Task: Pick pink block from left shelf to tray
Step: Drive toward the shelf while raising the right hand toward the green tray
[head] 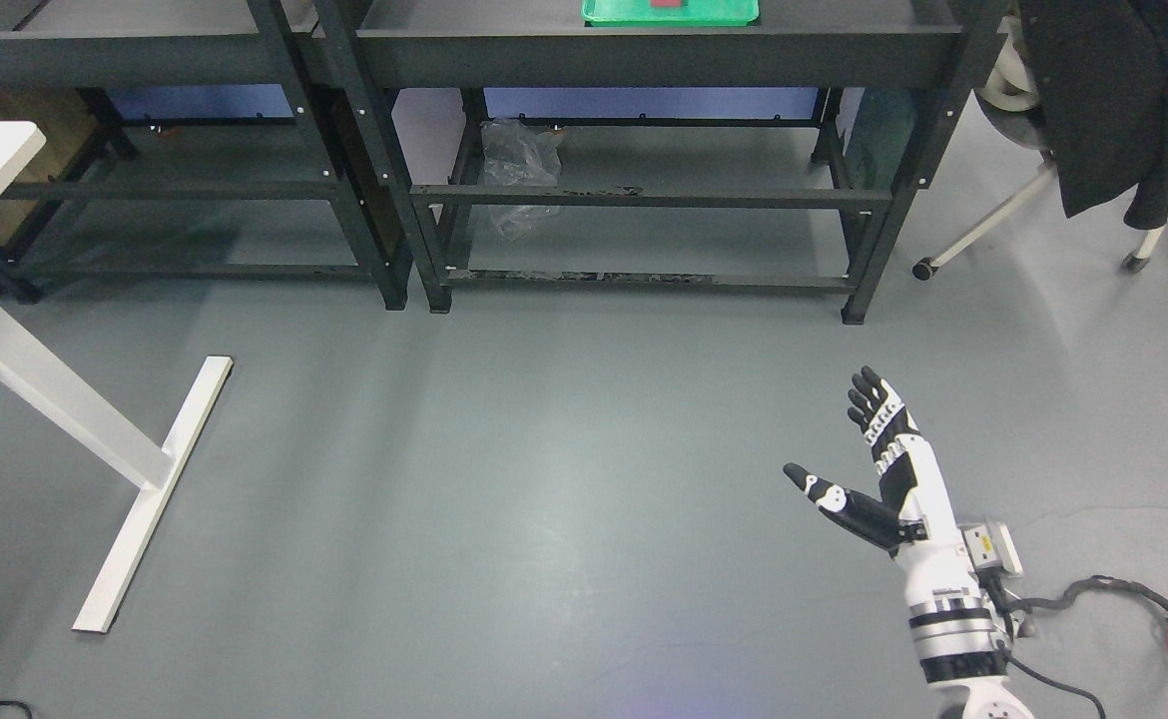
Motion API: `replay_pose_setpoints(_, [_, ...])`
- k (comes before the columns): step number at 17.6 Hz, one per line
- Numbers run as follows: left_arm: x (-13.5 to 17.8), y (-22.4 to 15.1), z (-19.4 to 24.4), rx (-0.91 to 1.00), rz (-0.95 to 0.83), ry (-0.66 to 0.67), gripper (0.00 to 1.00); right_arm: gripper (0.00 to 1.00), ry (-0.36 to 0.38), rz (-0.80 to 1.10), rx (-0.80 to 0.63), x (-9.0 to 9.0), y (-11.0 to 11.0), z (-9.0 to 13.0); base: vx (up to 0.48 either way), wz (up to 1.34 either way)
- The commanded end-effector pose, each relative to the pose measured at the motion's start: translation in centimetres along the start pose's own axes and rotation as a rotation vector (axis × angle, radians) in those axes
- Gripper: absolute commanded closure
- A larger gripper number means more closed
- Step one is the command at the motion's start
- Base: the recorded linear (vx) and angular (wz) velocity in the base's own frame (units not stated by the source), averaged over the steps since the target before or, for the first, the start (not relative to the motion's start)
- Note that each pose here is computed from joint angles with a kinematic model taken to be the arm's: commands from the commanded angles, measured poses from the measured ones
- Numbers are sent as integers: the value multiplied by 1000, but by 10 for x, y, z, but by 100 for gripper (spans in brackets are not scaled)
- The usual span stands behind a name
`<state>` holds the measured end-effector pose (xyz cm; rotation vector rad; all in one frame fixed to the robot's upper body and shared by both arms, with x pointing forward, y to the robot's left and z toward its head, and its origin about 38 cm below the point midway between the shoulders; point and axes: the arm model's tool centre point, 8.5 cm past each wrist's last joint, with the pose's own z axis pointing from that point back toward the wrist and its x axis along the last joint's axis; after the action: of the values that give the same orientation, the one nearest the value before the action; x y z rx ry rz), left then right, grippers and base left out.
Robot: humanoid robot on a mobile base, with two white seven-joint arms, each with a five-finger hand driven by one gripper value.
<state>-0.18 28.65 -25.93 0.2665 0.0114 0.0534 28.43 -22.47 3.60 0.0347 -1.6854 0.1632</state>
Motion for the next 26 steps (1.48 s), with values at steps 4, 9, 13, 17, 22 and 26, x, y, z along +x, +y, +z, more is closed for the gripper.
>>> replay_pose_setpoints(4, [25,9,-1,13,9,-46,0,1,2,13,11,0,-3,0,0,0])
replay_pose_setpoints(9, [25,9,-1,13,9,-46,0,1,2,13,11,0,-3,0,0,0])
replay_pose_setpoints(13, [25,9,-1,13,9,-46,0,1,1,10,10,0,-3,0,0,0])
replay_pose_setpoints(17, [25,9,-1,13,9,-46,0,1,-5,-14,10,1,-2,-1,12,0])
replay_pose_setpoints(22, [25,9,-1,13,9,-46,0,2,-83,258,30,13,-2,-10,83,3])
replay_pose_setpoints(26, [25,9,-1,13,9,-46,0,6,-151,699,-19,24,-2,-22,197,-2])
